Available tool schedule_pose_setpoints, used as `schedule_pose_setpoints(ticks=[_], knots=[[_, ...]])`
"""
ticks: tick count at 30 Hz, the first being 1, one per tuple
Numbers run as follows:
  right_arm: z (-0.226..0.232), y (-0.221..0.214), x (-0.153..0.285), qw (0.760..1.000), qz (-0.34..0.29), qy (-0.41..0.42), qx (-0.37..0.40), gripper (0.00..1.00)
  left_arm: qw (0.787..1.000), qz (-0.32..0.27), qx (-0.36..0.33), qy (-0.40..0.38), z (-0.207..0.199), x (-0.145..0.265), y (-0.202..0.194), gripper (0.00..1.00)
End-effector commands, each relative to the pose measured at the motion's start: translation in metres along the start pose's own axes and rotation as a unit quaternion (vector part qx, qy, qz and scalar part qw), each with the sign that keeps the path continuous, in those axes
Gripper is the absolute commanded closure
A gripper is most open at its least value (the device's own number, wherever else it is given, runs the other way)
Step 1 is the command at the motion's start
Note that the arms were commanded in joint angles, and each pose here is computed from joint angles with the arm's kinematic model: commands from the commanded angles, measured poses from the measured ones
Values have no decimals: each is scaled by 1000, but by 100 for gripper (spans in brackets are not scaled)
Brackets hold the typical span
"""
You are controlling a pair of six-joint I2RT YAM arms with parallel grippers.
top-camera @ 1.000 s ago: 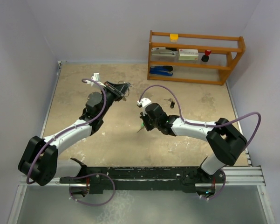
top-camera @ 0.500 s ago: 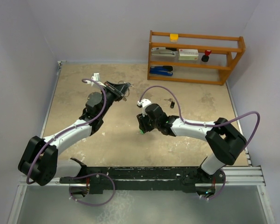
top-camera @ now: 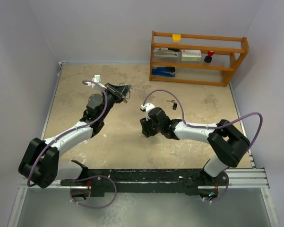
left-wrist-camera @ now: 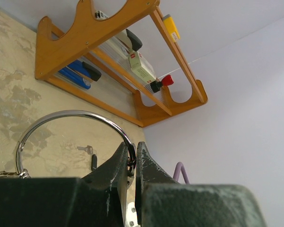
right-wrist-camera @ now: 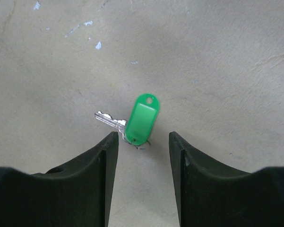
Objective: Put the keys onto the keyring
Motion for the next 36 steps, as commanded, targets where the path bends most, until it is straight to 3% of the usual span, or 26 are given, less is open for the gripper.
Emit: schedule_pose_setpoints(ticks=[1, 14, 28, 36], knots=[[1, -2, 5, 1000, -3, 10, -21, 50, 999, -29, -9, -32, -11, 2, 14, 100], [-14, -12, 19, 999, -30, -18, -7, 47, 999, -28, -8, -33, -10, 2, 14, 100], [-22, -15, 10, 993, -63, 11, 103, 46, 999, -28, -9, -30, -7, 2, 14, 100], [-16, -13, 3, 985, -42, 50, 157, 50, 999, -28, -6, -31, -7, 2, 13, 100]])
Point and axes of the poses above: each gripper's point midway between its finger pads, its own x axis back along the fingers, its own z axis along the line the jaws close on, y = z × x, the point moved 9 cm from there along x, back along the fingers, and after that the axes turned 14 degrees about -x, right-handed, at the moved point
